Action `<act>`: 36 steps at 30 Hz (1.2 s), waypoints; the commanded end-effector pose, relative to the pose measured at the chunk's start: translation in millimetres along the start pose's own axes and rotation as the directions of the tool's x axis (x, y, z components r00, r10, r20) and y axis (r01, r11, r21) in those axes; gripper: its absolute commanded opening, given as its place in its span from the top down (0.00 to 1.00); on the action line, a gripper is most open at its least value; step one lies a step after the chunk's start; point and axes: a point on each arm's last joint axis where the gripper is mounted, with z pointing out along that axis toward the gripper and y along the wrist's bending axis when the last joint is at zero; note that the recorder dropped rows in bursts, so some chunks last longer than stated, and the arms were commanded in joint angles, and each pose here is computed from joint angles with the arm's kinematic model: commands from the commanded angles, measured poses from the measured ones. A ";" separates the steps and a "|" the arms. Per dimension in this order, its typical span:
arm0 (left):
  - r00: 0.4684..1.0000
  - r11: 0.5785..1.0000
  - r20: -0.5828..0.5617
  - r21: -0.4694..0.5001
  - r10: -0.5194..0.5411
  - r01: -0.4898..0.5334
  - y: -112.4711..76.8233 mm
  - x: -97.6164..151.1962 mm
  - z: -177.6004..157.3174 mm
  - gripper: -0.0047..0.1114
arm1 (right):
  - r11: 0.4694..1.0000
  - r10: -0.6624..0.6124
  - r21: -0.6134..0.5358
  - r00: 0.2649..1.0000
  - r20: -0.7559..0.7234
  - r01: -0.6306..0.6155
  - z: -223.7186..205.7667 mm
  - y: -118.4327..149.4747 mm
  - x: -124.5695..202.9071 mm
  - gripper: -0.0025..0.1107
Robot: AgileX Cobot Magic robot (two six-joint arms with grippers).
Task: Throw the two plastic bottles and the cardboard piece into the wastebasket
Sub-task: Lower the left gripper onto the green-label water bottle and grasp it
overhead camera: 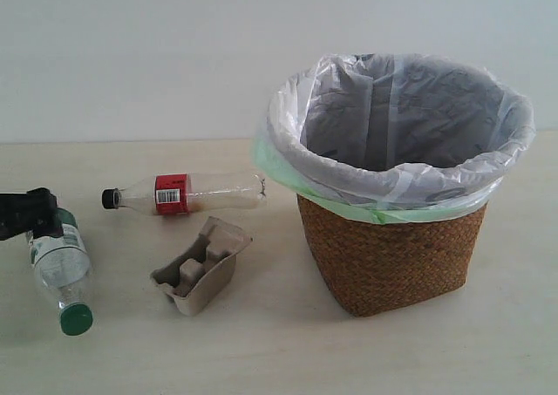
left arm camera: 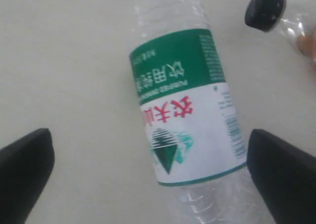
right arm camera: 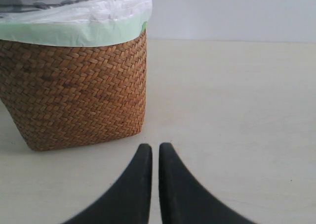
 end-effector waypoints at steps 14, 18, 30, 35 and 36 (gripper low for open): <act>0.999 0.999 -0.036 0.049 -0.021 0.023 -31.7 8.4 40.1 0.02 | 1.000 -0.012 0.001 1.000 0.016 0.012 -0.5 -0.1 -1.4 0.96; 1.000 0.998 -0.017 0.058 -0.015 0.016 -32.4 6.7 39.9 0.02 | 1.000 -0.012 0.001 1.000 0.016 0.012 -0.5 -0.1 -1.4 0.96; 1.000 0.997 0.021 0.076 -0.020 0.018 -34.1 3.1 39.8 0.02 | 1.000 -0.012 0.001 1.000 0.016 0.012 -0.5 -0.1 -1.4 0.96; 0.997 0.994 0.007 0.076 -0.080 0.079 -34.0 4.0 39.8 0.02 | 1.000 -0.012 0.001 1.000 0.016 0.012 -0.5 -0.1 -1.4 0.96; 0.997 0.994 0.012 0.078 -0.078 0.077 -34.2 3.6 39.8 0.02 | 1.000 -0.012 0.001 1.000 0.016 0.012 -0.5 -0.1 -1.4 0.96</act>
